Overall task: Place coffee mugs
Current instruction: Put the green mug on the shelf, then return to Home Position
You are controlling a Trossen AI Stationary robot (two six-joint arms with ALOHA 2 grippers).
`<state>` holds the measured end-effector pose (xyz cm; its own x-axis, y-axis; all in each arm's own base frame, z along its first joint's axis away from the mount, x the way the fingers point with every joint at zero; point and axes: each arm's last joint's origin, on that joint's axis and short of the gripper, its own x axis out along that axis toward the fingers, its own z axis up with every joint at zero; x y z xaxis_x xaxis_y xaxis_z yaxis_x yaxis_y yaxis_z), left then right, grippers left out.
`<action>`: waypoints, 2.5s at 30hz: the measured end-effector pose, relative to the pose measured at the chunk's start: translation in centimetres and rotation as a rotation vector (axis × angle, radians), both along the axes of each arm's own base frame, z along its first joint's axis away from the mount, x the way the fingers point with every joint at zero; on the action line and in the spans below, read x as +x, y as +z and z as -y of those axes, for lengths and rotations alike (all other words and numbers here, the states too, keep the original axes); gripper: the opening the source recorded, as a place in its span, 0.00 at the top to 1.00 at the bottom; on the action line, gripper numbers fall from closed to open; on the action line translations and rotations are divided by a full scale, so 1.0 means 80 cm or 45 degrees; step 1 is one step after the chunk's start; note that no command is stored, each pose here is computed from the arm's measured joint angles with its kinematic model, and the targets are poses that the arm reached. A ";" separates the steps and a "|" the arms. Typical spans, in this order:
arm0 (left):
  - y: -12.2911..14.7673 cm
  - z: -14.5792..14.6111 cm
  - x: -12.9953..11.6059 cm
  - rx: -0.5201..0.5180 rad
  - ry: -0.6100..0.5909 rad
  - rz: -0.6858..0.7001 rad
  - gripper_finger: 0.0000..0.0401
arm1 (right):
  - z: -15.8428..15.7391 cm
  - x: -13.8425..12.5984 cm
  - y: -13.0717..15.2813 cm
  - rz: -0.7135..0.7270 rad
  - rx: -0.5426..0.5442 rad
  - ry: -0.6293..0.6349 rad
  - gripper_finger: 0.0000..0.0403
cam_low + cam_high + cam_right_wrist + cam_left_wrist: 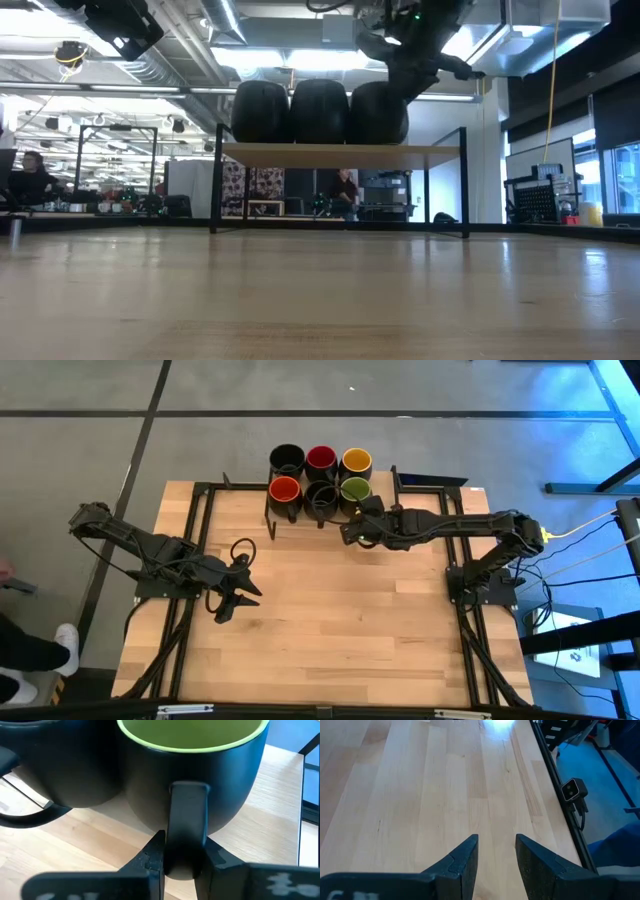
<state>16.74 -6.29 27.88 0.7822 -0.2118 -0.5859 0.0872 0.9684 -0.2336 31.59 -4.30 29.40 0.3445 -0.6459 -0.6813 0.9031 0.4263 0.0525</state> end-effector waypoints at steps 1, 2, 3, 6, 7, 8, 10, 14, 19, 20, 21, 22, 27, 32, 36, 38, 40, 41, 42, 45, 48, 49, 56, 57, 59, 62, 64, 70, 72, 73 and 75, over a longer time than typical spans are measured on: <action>0.000 0.000 0.000 0.000 0.000 0.000 0.69 | 0.000 0.000 0.000 0.001 0.001 0.001 0.88; 0.000 0.000 0.000 0.000 0.000 0.000 0.69 | 0.000 0.000 0.000 0.003 0.002 0.001 0.88; 0.000 0.000 0.000 0.000 0.000 0.000 0.69 | 0.000 0.000 0.000 0.003 0.003 0.002 0.88; 0.000 0.000 0.000 0.000 0.000 0.000 0.69 | -0.001 0.001 -0.001 0.004 0.026 0.015 0.85; 0.000 0.000 0.000 0.001 0.000 0.000 0.69 | -0.001 0.001 -0.001 0.003 0.034 0.019 0.83; 0.000 0.000 0.000 0.000 0.000 0.000 0.69 | -0.001 0.001 -0.001 0.004 0.037 0.023 0.80; 0.000 0.000 0.000 0.000 0.000 0.000 0.69 | -0.001 0.001 -0.001 0.005 0.040 0.025 0.74; 0.000 0.000 0.000 0.000 0.000 0.000 0.69 | -0.001 0.001 -0.002 -0.004 0.039 0.027 0.61; 0.000 0.000 0.000 0.000 0.000 0.000 0.69 | -0.001 -0.001 0.006 -0.028 0.034 0.027 0.52; 0.000 0.000 0.000 0.000 -0.002 0.000 0.69 | -0.001 -0.002 0.009 -0.045 0.039 0.034 0.50; 0.000 0.000 0.000 -0.001 -0.002 0.000 0.69 | -0.002 -0.003 0.014 -0.061 0.047 0.046 0.50; 0.000 0.000 -0.001 -0.003 -0.002 0.001 0.69 | -0.002 -0.004 0.019 -0.074 0.059 0.061 0.49; 0.007 -0.003 -0.008 -0.028 0.002 0.043 0.69 | -0.016 -0.012 0.048 -0.130 0.075 0.112 0.48; 0.021 -0.010 -0.024 -0.053 0.013 0.137 0.69 | -0.043 -0.020 0.078 -0.176 0.057 0.232 0.48; 0.043 -0.014 -0.033 -0.024 -0.046 0.421 0.71 | -0.076 -0.035 0.091 -0.095 -0.042 0.398 0.50; 0.052 -0.016 -0.044 -0.002 -0.144 0.598 0.74 | -0.087 -0.053 0.093 -0.010 -0.063 0.488 0.54; 0.052 -0.022 -0.053 0.027 -0.153 0.725 0.77 | -0.092 -0.074 0.092 0.115 -0.043 0.568 0.59; 0.049 -0.025 -0.055 0.034 -0.135 0.760 0.79 | -0.093 -0.085 0.089 0.178 -0.042 0.610 0.63; 0.044 -0.028 -0.058 0.042 -0.110 0.786 0.80 | -0.094 -0.094 0.085 0.250 -0.043 0.656 0.66; 0.031 -0.039 -0.068 0.075 -0.021 0.828 0.85 | -0.094 -0.122 0.072 0.495 -0.018 0.818 0.77; 0.023 -0.047 -0.076 0.093 0.058 0.858 0.89 | -0.092 -0.147 0.052 0.705 -0.054 0.953 0.88; 0.019 -0.048 -0.077 0.087 0.073 0.848 0.89 | -0.091 -0.154 0.043 0.754 -0.081 0.983 0.92; 0.015 -0.053 -0.081 0.098 0.160 0.835 0.91 | -0.085 -0.203 -0.015 0.949 -0.109 1.100 0.94; 0.014 -0.053 -0.081 0.098 0.160 0.834 0.91 | -0.084 -0.208 -0.023 0.940 -0.094 1.094 0.93; 0.015 -0.053 -0.081 0.076 0.166 0.833 0.91 | -0.082 -0.217 -0.031 0.980 -0.017 1.054 0.90; 0.013 -0.053 -0.081 0.039 0.194 0.805 0.91 | -0.080 -0.227 -0.033 1.001 -0.014 1.058 0.89; 0.009 -0.053 -0.080 0.090 0.186 0.805 0.91 | -0.081 -0.231 -0.040 0.940 -0.072 1.176 0.89; -0.021 -0.052 -0.072 0.104 0.196 0.857 0.91 | -0.079 -0.252 -0.070 0.944 -0.264 1.322 0.89; -0.033 -0.052 -0.071 0.100 0.211 0.870 0.91 | -0.077 -0.259 -0.083 0.934 -0.306 1.339 0.89; -0.040 -0.052 -0.071 0.098 0.214 0.872 0.91 | -0.077 -0.262 -0.087 0.944 -0.330 1.344 0.89; -0.050 -0.052 -0.072 0.099 0.220 0.868 0.91 | -0.075 -0.269 -0.095 0.959 -0.380 1.354 0.89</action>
